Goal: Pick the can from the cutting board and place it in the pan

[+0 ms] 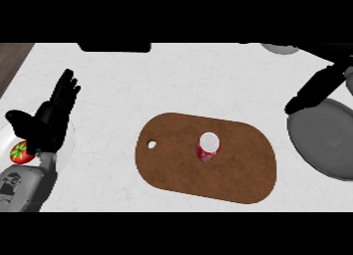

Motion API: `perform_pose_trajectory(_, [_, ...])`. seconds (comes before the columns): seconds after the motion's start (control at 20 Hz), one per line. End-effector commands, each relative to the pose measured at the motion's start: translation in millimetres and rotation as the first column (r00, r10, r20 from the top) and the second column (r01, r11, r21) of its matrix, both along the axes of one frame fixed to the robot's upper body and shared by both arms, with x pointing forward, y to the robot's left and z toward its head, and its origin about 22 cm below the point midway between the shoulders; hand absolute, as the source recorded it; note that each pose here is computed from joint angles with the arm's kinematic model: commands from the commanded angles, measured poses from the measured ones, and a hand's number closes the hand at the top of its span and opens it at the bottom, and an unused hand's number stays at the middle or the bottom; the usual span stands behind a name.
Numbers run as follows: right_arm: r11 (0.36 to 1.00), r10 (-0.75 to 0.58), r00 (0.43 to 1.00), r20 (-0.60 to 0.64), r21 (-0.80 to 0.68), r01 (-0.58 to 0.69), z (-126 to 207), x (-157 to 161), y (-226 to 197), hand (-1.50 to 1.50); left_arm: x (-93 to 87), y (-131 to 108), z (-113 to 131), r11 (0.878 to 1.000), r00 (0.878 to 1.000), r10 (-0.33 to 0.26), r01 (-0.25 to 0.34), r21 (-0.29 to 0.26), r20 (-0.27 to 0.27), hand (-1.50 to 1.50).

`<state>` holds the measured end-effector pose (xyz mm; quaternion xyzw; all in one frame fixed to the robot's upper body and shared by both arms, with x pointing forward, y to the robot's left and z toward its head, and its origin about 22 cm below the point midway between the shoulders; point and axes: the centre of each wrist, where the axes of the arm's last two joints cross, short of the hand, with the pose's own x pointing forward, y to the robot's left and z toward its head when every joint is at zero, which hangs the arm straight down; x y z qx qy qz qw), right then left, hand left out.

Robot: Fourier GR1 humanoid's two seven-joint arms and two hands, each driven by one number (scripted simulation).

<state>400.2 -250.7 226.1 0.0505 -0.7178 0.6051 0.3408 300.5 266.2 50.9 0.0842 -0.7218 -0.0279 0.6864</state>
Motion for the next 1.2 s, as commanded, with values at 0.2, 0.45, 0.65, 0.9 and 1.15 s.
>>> perform_pose_trajectory(0.2, [0.992,0.122,0.992,-0.015,-0.016,-0.122,5.8,-0.8,59.1,-1.50,-3.9,-3.3,-1.8,1.000,1.000,0.012,-0.012,-0.007,0.009,0.00])
perform_pose_trajectory(0.45, [0.965,0.249,0.960,-0.127,-0.049,-0.257,-4.7,-20.6,84.8,-1.50,7.6,7.2,4.1,1.000,1.000,0.014,-0.014,-0.006,-0.006,0.00])
perform_pose_trajectory(0.65, [0.968,0.236,0.966,-0.106,-0.067,-0.243,-5.6,-30.0,70.6,-1.50,-12.5,8.0,-7.4,1.000,1.000,0.013,-0.013,-0.008,0.007,0.00])
perform_pose_trajectory(0.9, [0.968,0.146,0.983,-0.115,-0.188,-0.166,-16.5,-50.3,85.7,-1.50,-14.4,3.2,9.8,1.000,1.000,0.016,-0.016,0.001,-0.003,0.00])
perform_pose_trajectory(1.15, [0.978,0.084,0.992,-0.094,-0.184,-0.100,-22.7,-45.5,87.1,-1.50,5.5,14.1,-2.5,1.000,1.000,0.016,-0.016,-0.003,0.007,0.00])
